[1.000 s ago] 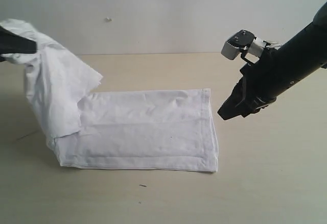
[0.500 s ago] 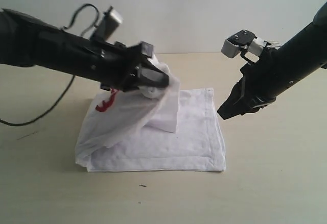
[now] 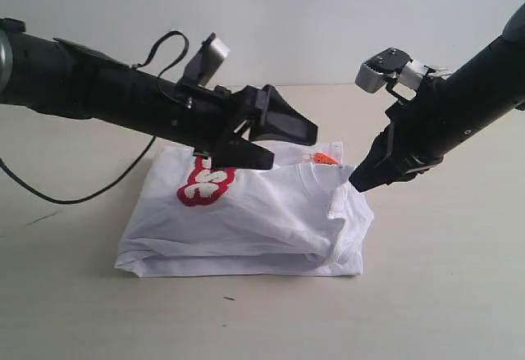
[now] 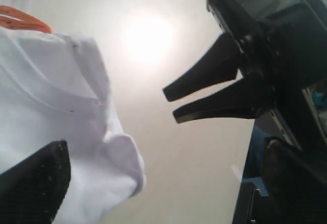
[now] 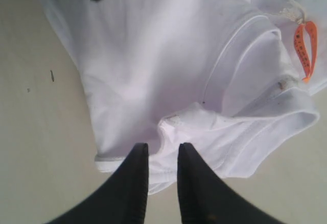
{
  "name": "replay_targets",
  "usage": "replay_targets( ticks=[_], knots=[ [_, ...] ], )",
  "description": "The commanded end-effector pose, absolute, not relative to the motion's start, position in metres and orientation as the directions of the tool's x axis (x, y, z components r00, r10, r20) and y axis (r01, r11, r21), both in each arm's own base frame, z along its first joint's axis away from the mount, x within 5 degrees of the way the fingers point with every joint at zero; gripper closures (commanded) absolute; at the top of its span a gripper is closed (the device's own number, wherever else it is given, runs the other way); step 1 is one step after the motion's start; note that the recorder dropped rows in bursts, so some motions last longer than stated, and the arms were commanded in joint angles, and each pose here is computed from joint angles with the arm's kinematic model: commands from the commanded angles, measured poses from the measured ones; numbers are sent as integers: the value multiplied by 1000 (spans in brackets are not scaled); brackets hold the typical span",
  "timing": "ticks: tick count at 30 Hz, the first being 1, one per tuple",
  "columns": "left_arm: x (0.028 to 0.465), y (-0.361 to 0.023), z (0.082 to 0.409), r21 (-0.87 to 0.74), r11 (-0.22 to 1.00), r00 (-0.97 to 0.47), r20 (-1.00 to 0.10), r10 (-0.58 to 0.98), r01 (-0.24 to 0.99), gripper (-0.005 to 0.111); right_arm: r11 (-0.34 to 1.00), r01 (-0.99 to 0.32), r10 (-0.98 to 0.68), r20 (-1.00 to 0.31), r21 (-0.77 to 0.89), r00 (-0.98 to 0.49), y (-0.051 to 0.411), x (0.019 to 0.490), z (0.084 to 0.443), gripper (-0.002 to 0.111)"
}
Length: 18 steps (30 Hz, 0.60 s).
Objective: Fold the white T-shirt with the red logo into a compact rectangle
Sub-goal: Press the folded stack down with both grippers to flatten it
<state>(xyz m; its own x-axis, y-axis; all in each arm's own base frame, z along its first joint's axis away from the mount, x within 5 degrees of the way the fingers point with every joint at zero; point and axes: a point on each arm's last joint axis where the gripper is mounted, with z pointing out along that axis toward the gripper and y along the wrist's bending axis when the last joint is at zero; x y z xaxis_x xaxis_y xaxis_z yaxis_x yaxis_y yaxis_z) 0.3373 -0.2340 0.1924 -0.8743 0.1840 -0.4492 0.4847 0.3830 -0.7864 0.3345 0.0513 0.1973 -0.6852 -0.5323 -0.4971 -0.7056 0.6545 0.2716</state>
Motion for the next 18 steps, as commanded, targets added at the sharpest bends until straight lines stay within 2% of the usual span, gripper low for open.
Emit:
replay_targets(
  ticks=[1, 4, 6, 8, 10, 12, 14, 18],
  knots=[
    [345, -210, 189, -736, 426, -851, -461, 252, 525, 12, 660, -704, -522, -514, 261, -680, 53, 335, 202, 87],
    [342, -198, 170, -637, 541, -835, -418, 358, 550, 23, 667, -702, -520, -518, 251, -679, 52, 336, 202, 87],
    [340, -193, 157, -593, 600, -843, -376, 384, 537, 40, 675, -698, -515, -524, 240, -678, 52, 337, 202, 87],
    [338, -191, 145, -595, 610, -851, -344, 396, 524, 61, 690, -685, -495, -538, 233, -682, 51, 340, 202, 87],
    [339, -191, 135, -598, 615, -857, -320, 405, 514, 76, 703, -666, -464, -551, 248, -694, 52, 343, 200, 87],
    [339, -191, 128, -601, 621, -862, -304, 405, 504, 79, 702, -663, -453, -556, 260, -697, 54, 345, 196, 87],
    [339, -191, 120, -605, 629, -870, -282, 405, 489, 78, 685, -680, -470, -553, 262, -688, 58, 347, 189, 87],
    [336, -191, 107, -627, 621, -873, -229, 430, 470, 63, 693, -681, -493, -535, 236, -686, 69, 353, 169, 87]
  ],
)
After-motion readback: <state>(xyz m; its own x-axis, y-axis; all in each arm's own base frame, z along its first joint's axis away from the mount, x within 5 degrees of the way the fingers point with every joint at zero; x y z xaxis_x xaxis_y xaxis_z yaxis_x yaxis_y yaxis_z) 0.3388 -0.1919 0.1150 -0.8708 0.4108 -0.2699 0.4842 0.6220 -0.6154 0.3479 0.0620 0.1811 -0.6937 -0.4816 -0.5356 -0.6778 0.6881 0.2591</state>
